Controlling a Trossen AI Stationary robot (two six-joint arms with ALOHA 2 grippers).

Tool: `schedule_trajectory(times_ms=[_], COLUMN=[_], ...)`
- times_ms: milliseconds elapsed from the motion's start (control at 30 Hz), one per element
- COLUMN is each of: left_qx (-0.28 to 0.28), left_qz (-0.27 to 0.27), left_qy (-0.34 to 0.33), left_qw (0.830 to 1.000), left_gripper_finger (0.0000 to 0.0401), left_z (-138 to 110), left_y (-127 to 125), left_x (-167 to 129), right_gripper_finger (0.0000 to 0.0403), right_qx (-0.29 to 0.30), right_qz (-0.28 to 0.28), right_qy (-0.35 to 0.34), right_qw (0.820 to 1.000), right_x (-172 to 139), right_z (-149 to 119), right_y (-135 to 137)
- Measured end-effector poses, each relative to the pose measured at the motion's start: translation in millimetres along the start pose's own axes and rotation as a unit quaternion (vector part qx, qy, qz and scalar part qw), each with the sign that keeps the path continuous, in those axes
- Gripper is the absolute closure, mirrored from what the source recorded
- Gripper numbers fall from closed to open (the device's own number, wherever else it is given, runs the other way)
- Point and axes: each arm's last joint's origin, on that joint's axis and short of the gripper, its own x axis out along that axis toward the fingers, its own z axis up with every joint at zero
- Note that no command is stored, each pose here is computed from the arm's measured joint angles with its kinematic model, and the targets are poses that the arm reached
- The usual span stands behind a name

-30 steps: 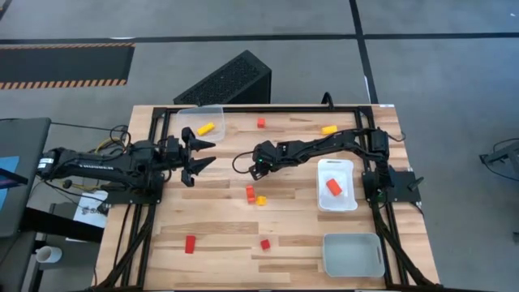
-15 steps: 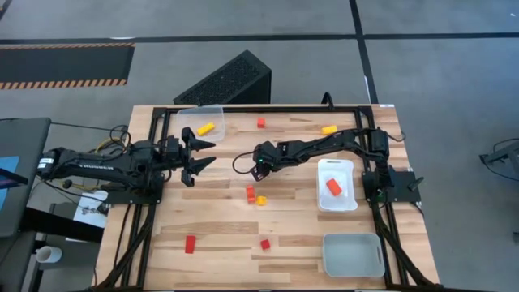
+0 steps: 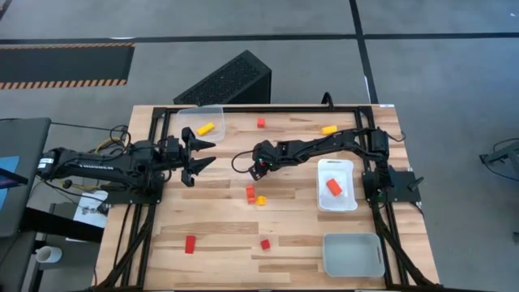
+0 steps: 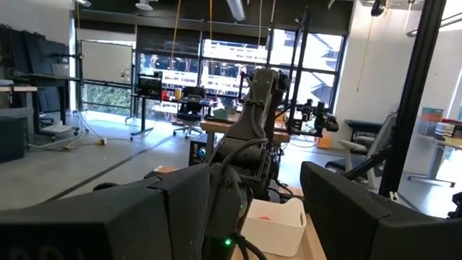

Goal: Sort & place blocks by color
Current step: Put the top red block into the gray bin

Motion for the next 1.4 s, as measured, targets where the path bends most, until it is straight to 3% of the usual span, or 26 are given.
schedule_trajectory(times_ms=[967, 1267, 1400], left_qx=[0.0, 0.0, 0.0], left_qz=[0.006, 0.006, 0.006], left_qy=[0.001, 0.003, 0.004], left_qw=[1.0, 1.0, 1.0], left_gripper_finger=[0.0193, 0.0193, 0.0193], left_z=[-0.3, -0.6, -0.8], left_y=[0.4, 0.5, 0.5], left_x=[0.0, 0.1, 0.1], right_gripper_finger=[0.0132, 0.0132, 0.0133], right_qx=[-0.001, -0.061, -0.089], right_qz=[-0.01, 0.006, 0.043], right_qy=[-0.012, 0.0, -0.022], right_qw=[1.0, 0.998, 0.995], right_x=[-0.5, -4.0, -33.2], right_z=[-2.3, -8.6, -1.8], right_y=[2.7, 9.8, 19.0])
